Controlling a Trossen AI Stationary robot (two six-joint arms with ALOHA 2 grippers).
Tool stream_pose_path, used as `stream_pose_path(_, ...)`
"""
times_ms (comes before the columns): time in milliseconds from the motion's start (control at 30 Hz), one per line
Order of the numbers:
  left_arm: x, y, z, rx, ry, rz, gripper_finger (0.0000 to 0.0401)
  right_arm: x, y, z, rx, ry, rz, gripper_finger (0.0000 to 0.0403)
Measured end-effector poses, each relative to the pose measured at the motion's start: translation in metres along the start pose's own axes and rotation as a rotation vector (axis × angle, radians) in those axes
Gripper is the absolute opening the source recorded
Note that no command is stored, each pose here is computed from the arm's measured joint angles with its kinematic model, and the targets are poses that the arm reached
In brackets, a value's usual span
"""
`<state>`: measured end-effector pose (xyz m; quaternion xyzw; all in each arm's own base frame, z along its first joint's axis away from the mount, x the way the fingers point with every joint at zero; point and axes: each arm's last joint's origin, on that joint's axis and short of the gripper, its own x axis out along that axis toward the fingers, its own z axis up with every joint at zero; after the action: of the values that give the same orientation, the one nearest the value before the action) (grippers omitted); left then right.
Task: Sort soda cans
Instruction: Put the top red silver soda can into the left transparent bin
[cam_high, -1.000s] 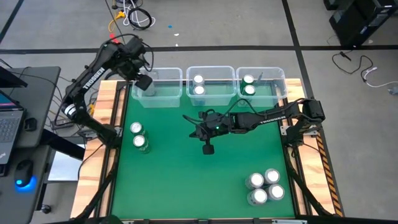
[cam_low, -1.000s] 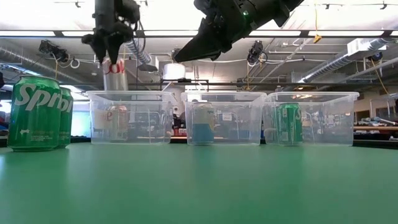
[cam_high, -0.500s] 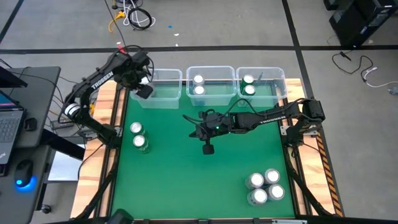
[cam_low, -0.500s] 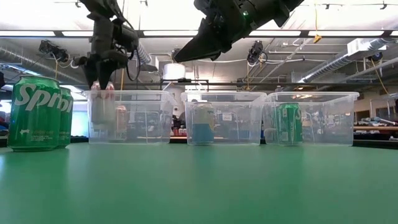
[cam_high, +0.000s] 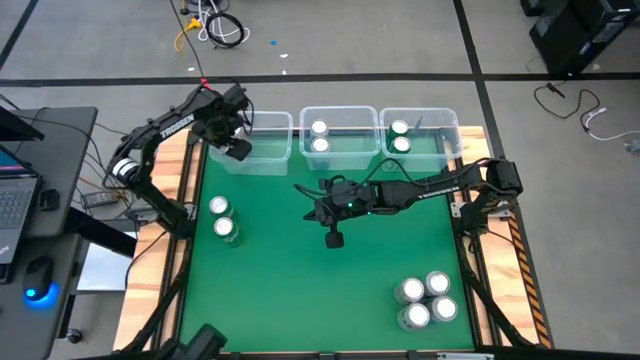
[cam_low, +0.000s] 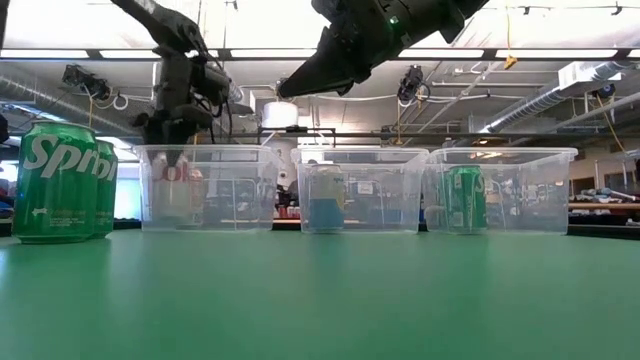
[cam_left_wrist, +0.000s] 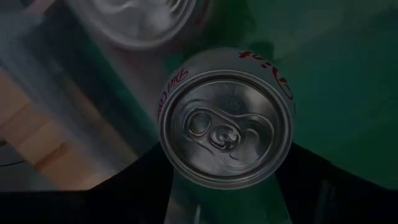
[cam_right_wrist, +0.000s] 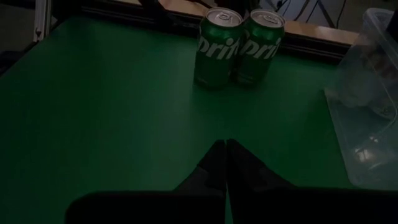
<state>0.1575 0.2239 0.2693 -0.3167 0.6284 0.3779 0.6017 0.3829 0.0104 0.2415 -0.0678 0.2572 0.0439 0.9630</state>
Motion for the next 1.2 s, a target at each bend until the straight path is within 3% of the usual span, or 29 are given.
stream_pose_path(233,0.019,-0.003,0.016,0.025,0.027,0.002,0.0238,0.0,0.0,0.0,0.006,0.001,0.0,0.0)
stream_pose_path(600,0.024,-0.004,0.019,0.041,0.045,0.012,0.0241,0.0,0.0,0.0,0.001,0.002,0.0,0.0)
stream_pose_path(800,0.026,-0.004,0.022,0.054,0.035,0.018,0.0341,0.0,0.0,0.0,0.0,0.002,0.0,0.0)
stream_pose_path(900,0.027,-0.003,0.019,0.061,0.06,0.04,0.0372,0.0,0.0,0.0,0.0,0.002,0.0,0.0)
stream_pose_path(1200,0.027,-0.001,0.017,0.069,0.079,0.13,0.0368,0.0,0.0,0.0,0.0,-0.003,-0.001,0.0)
